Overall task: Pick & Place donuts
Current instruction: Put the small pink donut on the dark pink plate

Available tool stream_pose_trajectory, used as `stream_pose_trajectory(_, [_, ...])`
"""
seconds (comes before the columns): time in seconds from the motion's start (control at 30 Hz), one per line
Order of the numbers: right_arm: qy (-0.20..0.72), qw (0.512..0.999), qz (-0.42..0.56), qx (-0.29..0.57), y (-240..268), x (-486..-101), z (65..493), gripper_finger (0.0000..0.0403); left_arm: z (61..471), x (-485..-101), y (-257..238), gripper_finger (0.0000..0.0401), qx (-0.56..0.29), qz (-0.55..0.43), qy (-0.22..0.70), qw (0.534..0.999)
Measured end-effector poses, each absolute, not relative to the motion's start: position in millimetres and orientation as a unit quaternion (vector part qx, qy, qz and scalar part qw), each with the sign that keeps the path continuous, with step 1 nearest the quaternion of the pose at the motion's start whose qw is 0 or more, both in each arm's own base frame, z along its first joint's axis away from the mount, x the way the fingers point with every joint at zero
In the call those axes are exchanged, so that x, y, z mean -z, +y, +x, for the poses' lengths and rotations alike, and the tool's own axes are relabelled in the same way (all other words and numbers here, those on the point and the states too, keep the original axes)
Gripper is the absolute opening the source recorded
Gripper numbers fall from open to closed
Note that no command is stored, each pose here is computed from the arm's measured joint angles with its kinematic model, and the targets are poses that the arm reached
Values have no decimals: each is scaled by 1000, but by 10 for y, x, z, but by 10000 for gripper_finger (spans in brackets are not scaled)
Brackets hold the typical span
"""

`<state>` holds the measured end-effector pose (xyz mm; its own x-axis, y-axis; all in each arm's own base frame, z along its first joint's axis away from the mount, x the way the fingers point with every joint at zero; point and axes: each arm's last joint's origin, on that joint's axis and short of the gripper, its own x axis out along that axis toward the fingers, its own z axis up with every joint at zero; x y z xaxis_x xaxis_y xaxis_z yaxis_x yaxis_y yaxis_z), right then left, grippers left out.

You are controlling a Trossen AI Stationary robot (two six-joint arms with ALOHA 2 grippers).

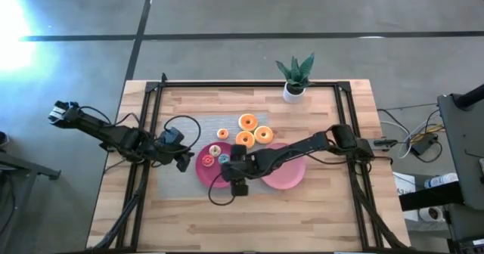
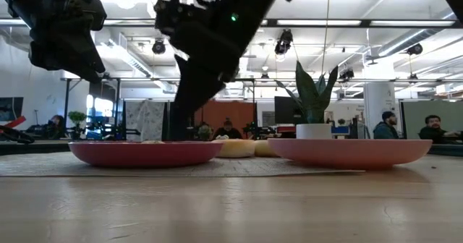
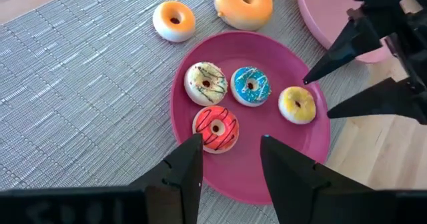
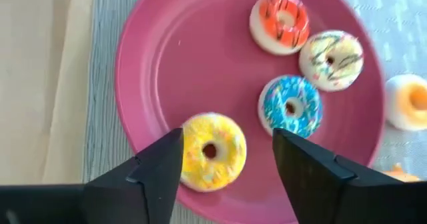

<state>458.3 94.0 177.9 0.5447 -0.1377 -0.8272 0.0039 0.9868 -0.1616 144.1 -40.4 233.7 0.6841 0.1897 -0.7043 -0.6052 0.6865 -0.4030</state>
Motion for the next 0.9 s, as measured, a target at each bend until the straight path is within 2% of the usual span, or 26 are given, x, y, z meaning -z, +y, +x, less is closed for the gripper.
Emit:
stream_pose_trajectory(0.27, [488,865,-50,105,762,-1982,4592,231,1443,-2340,-394,124,-239,-320,316,861])
stream_pose_trajectory(0.53, [502,848,-44,165,637,-2224,4387,223,1534,-2361,-230,124,-249,-328,304,859])
stream_pose_trajectory(0.9, [500,821,36,273,519,-2475,3772,224,1948,-2267,608,124,-173,-387,274,863])
